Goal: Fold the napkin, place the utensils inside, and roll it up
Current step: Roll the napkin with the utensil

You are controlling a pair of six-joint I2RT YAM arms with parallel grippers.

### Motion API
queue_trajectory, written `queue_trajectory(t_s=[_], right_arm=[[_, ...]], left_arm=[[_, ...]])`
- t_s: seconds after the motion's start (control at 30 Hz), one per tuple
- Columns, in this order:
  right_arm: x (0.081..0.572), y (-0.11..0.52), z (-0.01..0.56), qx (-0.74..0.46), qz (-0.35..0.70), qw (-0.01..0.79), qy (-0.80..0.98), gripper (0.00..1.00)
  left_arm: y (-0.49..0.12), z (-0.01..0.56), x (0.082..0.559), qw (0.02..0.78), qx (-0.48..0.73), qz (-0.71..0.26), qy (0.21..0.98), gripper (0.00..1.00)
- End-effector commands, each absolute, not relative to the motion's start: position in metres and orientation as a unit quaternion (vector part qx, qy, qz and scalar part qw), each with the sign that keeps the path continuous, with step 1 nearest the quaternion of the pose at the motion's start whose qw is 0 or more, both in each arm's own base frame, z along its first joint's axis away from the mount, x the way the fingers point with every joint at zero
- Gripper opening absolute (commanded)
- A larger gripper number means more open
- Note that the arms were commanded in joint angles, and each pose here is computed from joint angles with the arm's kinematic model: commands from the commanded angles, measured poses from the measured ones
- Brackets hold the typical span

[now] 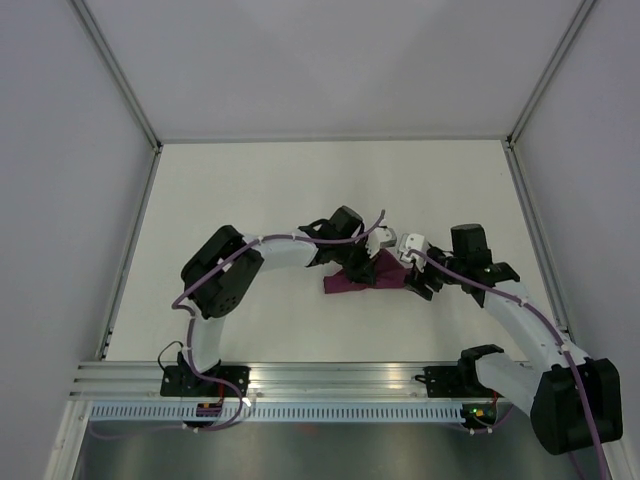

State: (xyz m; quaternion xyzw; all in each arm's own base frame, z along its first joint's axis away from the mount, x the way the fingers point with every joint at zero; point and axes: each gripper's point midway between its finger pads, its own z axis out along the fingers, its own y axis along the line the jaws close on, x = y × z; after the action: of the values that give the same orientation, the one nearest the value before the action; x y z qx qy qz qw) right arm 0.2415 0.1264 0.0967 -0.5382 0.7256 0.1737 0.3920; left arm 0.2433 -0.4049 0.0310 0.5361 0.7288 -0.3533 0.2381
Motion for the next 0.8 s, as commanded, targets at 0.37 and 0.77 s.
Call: queue_trajectory(t_s=[0.37, 0.77], right_arm=[[0.236, 0.169, 0.073, -0.591, 0.132, 0.456, 0.652, 0.7], [0.227, 0.191, 0.045, -0.631, 0.103, 0.423, 0.643, 0.66]], left_arm=[[-0.364, -0.023, 0.196, 0.004, 0.426, -0.418, 0.802, 0.02], [-0.363, -0.025, 0.205, -0.03, 0.384, -0.429, 0.817, 0.02]])
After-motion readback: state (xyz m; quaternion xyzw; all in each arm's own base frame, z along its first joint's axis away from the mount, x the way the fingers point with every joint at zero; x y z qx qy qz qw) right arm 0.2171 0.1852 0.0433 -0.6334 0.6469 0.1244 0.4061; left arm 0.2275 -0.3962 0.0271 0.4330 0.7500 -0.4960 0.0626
